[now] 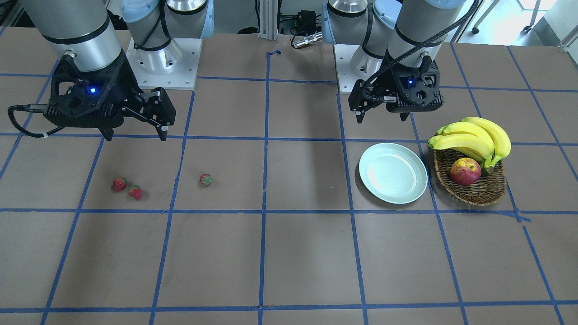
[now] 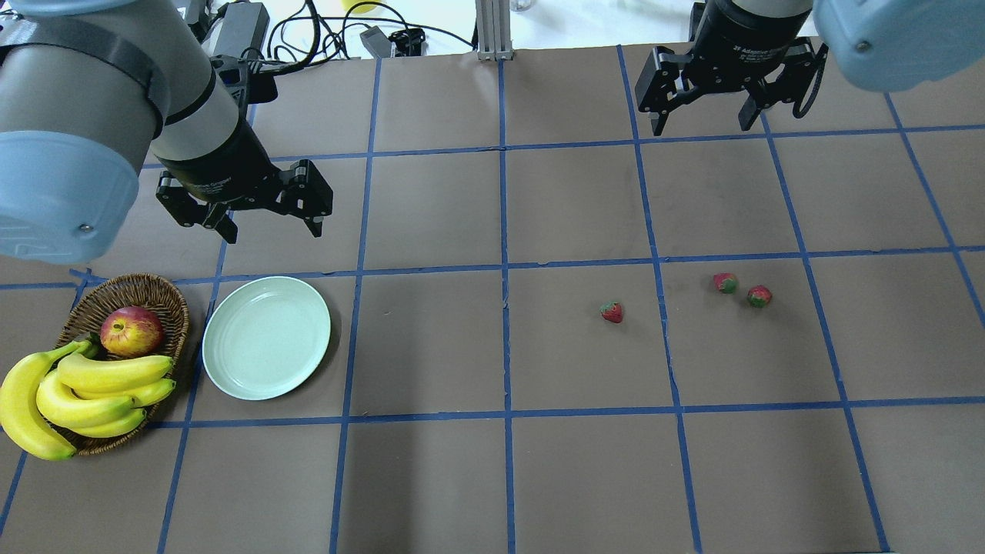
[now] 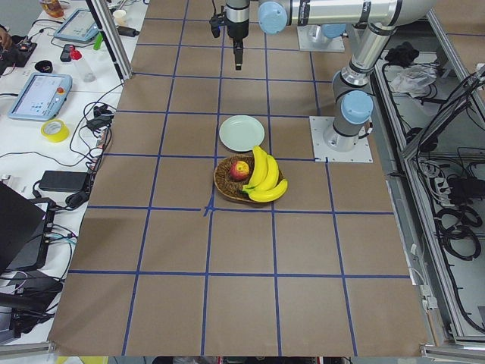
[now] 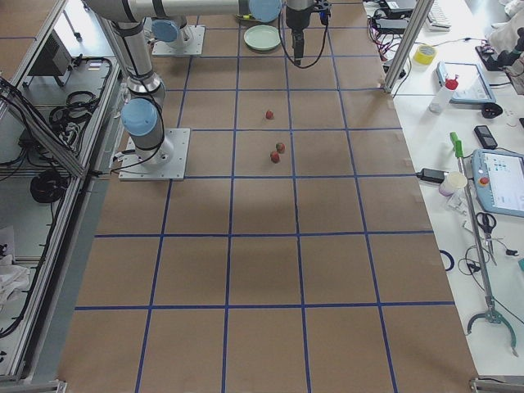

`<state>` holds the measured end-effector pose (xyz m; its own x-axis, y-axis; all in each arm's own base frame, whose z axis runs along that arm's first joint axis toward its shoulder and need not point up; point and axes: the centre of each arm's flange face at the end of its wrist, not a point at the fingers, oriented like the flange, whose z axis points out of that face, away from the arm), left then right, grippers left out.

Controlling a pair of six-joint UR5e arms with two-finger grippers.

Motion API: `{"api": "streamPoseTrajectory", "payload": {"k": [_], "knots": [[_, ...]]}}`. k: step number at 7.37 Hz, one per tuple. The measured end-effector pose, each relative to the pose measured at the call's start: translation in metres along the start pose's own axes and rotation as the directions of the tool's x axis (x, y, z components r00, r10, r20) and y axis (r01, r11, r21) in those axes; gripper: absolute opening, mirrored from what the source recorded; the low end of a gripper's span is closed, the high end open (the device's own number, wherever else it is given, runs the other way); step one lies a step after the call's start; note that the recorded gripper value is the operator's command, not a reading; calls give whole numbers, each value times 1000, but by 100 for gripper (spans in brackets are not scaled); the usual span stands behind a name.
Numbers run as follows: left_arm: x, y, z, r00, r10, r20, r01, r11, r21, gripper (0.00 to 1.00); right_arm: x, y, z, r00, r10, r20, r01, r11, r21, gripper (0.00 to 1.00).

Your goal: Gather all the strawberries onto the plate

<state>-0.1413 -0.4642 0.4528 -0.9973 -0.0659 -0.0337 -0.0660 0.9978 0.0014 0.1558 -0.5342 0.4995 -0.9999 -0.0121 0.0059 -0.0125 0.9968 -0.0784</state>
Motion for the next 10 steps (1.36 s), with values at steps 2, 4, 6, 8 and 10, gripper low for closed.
{"api": "streamPoseTrajectory", "payload": {"k": [2, 4, 6, 8, 10], "knots": [[0, 0, 0, 1000, 3, 2, -3, 1000, -1, 100, 1, 0, -3, 1000, -1, -7, 1, 1000, 12, 100], [0, 0, 0, 1000, 4, 3, -4, 1000, -1, 100, 1, 1, -4, 1000, -1, -6, 1, 1000, 15, 100], [1, 0, 0, 1000, 4, 4, -4, 1000, -1, 100, 0, 1, -4, 1000, -2, -2, 2, 1000, 16, 100], [1, 0, 1, 1000, 5, 4, -5, 1000, -1, 100, 0, 1, -4, 1000, -3, 0, 3, 1000, 16, 100], [1, 1, 2, 1000, 8, 5, -8, 1000, -5, 100, 0, 1, -4, 1000, -4, 0, 4, 1000, 16, 100]]}}
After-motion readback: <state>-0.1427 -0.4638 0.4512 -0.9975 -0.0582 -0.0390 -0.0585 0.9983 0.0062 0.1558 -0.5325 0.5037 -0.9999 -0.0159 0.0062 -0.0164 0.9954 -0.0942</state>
